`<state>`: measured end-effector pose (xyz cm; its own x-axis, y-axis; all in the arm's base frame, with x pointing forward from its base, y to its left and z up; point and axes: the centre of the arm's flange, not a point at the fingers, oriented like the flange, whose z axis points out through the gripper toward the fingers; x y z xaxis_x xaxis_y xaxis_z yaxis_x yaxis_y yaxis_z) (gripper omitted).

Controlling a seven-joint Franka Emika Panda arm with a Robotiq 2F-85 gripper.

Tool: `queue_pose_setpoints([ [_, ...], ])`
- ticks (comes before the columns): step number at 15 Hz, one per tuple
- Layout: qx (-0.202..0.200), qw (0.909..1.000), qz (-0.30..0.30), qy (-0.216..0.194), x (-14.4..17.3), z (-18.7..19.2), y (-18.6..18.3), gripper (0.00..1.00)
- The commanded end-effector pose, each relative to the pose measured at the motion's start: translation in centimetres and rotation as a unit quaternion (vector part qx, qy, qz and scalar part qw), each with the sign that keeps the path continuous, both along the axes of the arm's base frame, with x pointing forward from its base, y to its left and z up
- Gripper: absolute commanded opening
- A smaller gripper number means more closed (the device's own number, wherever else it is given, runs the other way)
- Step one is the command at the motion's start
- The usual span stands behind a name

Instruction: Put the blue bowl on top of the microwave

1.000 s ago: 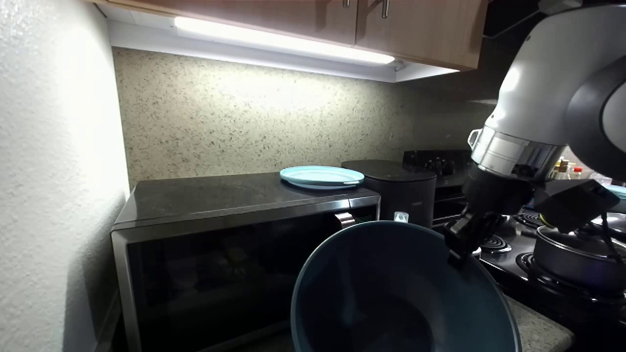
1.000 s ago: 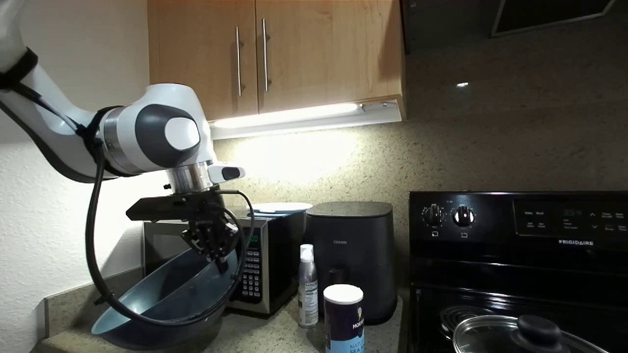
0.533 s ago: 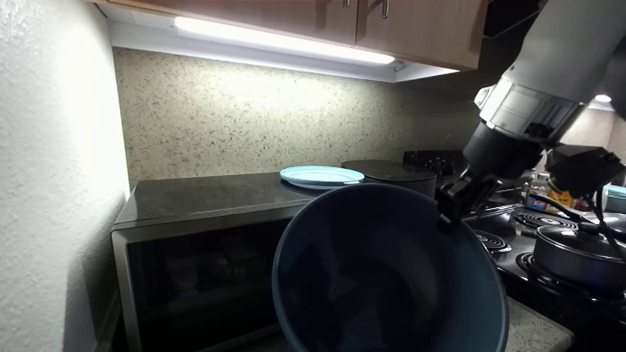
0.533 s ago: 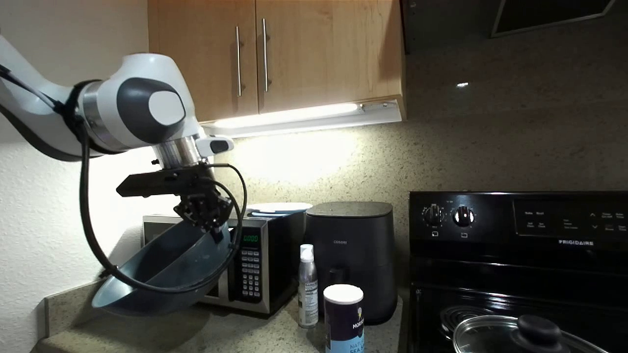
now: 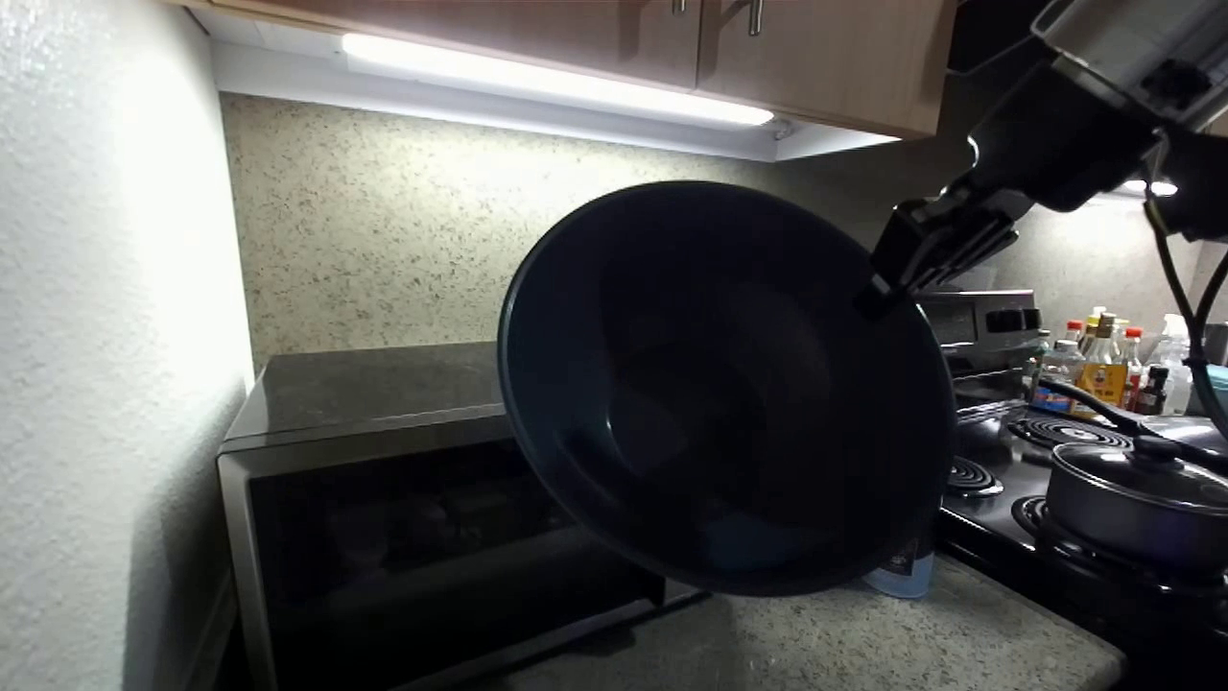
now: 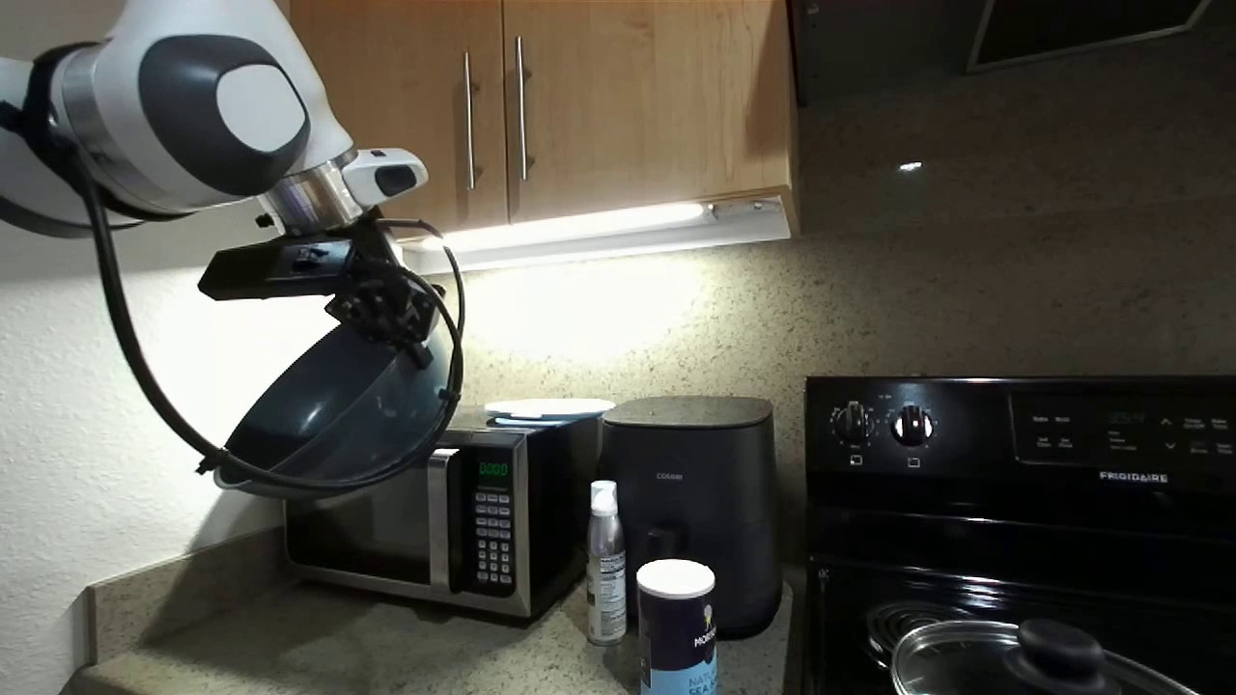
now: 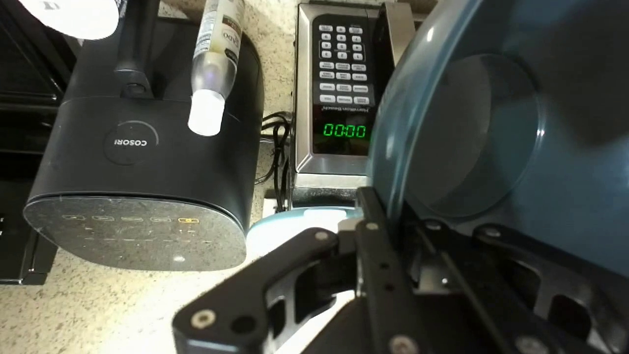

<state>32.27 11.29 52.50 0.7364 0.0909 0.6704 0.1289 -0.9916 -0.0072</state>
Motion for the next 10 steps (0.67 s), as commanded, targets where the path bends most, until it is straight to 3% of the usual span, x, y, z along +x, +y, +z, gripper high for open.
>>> queue_pose_setpoints([
  [1,0.001,1.0000,-0.001,0.000,0.0,0.0,-0.1,0.07],
  [10,-0.006,0.9989,0.030,-0.037,1.7,2.7,3.3,0.07],
])
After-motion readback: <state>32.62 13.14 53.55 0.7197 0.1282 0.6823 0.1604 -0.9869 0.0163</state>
